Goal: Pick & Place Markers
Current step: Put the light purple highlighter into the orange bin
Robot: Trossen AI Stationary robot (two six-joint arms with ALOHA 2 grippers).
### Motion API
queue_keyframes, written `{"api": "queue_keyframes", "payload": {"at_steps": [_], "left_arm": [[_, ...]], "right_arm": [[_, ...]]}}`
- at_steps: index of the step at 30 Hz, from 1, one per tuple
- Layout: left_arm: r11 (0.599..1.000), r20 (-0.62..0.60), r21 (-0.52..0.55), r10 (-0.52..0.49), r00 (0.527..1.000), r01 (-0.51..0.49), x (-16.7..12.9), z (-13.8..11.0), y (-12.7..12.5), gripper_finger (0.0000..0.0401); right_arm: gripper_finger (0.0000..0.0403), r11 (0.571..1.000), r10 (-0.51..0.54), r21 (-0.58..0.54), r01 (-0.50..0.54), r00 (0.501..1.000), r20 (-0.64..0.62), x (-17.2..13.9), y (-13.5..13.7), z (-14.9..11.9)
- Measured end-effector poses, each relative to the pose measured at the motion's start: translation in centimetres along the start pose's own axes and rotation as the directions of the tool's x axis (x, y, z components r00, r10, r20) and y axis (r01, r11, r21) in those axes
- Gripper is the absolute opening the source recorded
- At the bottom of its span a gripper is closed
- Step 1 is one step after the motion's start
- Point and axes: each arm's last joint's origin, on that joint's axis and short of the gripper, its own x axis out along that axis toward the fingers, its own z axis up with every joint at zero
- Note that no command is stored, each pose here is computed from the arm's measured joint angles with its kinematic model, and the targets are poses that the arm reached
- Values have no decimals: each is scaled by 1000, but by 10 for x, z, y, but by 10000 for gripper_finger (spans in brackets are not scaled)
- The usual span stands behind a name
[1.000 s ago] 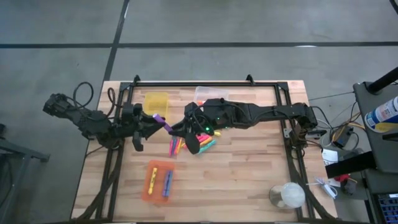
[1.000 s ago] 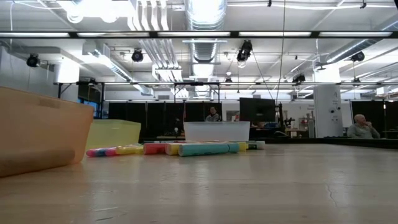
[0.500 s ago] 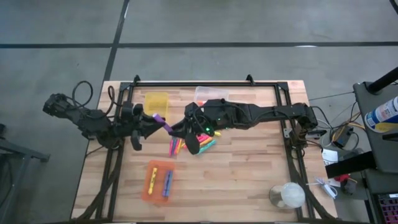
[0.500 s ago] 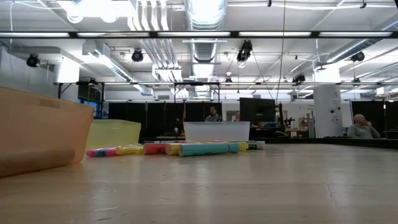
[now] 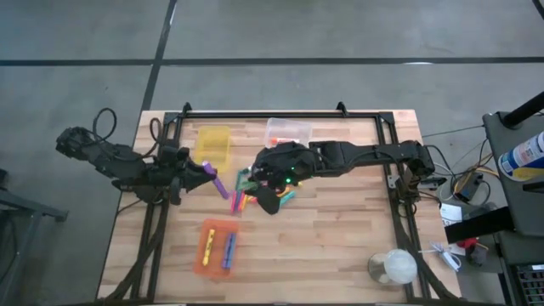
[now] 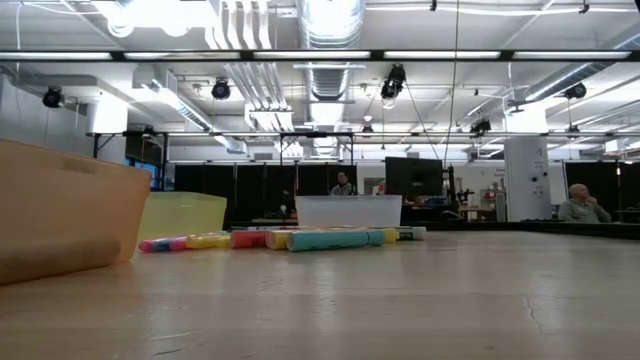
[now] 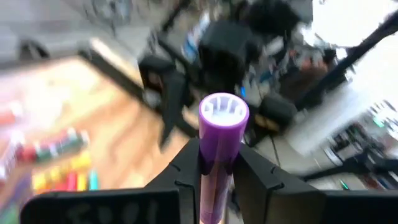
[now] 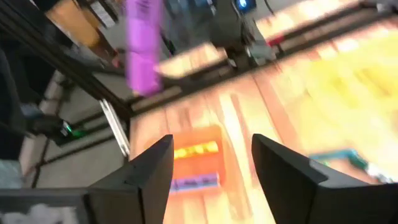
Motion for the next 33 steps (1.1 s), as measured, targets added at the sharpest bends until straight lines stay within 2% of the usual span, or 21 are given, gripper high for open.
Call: {"api": "queue_keyframes", "payload": {"at_steps": [4, 7, 11, 15, 18, 23, 26, 28, 31, 33], "left_arm": [[994, -154, -93, 40, 987, -55, -4, -10, 10, 63], [973, -289, -145, 130, 948, -177, -2, -24, 19, 63], [914, -495, -169, 245, 833, -369, 9, -48, 29, 63], [842, -671, -197, 257, 695, -502, 22, -70, 32, 63], [822, -729, -185, 253, 637, -538, 35, -86, 29, 63], [794, -774, -154, 274, 571, -589, 61, -111, 29, 62], [730, -800, -122, 329, 502, -673, 73, -129, 36, 62], [694, -807, -96, 365, 464, -713, 81, -140, 40, 62], [652, -813, -87, 390, 432, -753, 92, -152, 43, 67], [639, -819, -91, 388, 423, -764, 99, -159, 43, 70]], "right_arm": [[222, 998, -57, -20, 55, 995, -85, 0, -5, -9], [223, 993, -113, -36, 109, 985, -127, 0, -9, -14], [224, 982, -188, -49, 182, 965, -182, 0, -16, -21], [224, 959, -282, -54, 277, 925, -256, -4, -24, -28], [224, 943, -333, -76, 325, 907, -256, -5, -27, -31], [224, 934, -356, -142, 328, 889, -290, -6, -29, -34], [224, 928, -368, -193, 320, 872, -322, -8, -31, -37], [224, 919, -389, -224, 325, 844, -369, -11, -33, -41], [224, 903, -421, -279, 326, 797, -433, -20, -34, -46], [224, 894, -440, -307, 326, 766, -468, -24, -35, -50]]}}
